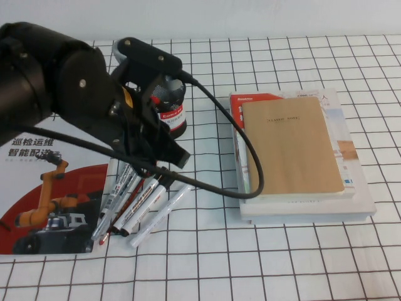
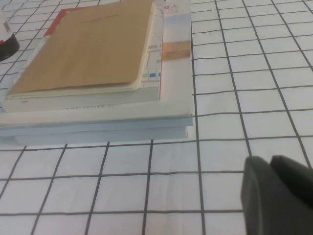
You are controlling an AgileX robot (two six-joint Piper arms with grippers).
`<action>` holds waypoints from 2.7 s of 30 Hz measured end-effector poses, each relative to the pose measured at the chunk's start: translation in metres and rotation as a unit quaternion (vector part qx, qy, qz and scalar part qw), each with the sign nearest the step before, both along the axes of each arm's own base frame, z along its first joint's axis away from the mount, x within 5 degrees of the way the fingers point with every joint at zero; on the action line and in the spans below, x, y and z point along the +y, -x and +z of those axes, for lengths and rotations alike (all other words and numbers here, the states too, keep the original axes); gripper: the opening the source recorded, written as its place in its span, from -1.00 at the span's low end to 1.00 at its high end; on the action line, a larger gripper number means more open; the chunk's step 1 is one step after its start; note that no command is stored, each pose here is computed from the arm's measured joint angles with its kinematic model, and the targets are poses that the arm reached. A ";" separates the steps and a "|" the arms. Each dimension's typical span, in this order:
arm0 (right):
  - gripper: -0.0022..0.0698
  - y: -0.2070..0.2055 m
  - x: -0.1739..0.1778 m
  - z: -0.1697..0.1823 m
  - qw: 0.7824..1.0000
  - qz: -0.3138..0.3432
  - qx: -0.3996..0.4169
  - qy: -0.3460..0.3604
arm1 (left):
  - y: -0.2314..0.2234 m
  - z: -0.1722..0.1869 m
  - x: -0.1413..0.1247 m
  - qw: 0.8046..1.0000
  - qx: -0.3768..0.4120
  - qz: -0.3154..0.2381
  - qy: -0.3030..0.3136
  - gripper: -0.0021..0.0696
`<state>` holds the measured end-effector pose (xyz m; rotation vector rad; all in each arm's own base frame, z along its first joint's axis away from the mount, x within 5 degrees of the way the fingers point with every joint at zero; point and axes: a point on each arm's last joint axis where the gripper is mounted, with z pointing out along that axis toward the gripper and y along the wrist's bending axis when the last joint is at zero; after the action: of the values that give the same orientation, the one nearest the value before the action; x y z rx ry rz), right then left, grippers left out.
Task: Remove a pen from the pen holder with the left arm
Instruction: 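Take a marker out of the pen holder and lay it on the table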
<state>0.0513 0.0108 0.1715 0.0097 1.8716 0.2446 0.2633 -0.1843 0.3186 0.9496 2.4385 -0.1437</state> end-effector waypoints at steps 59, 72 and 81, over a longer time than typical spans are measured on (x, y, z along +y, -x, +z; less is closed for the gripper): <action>-0.98 0.000 0.000 0.000 1.000 0.000 0.000 0.000 | -0.065 -0.118 -0.040 0.994 0.045 -0.041 -0.090 -0.15; -0.98 0.000 0.000 0.000 1.000 0.000 0.000 0.000 | -0.018 -0.021 -0.017 0.999 -0.035 -0.019 0.034 -0.94; -0.98 0.000 0.000 0.000 1.000 0.000 0.000 0.000 | 0.068 0.012 0.044 0.981 -0.140 0.003 0.134 -0.94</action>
<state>0.0513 0.0108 0.1715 0.0097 1.8716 0.2446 0.1954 -0.1403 0.3306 0.7839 2.1011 -0.3057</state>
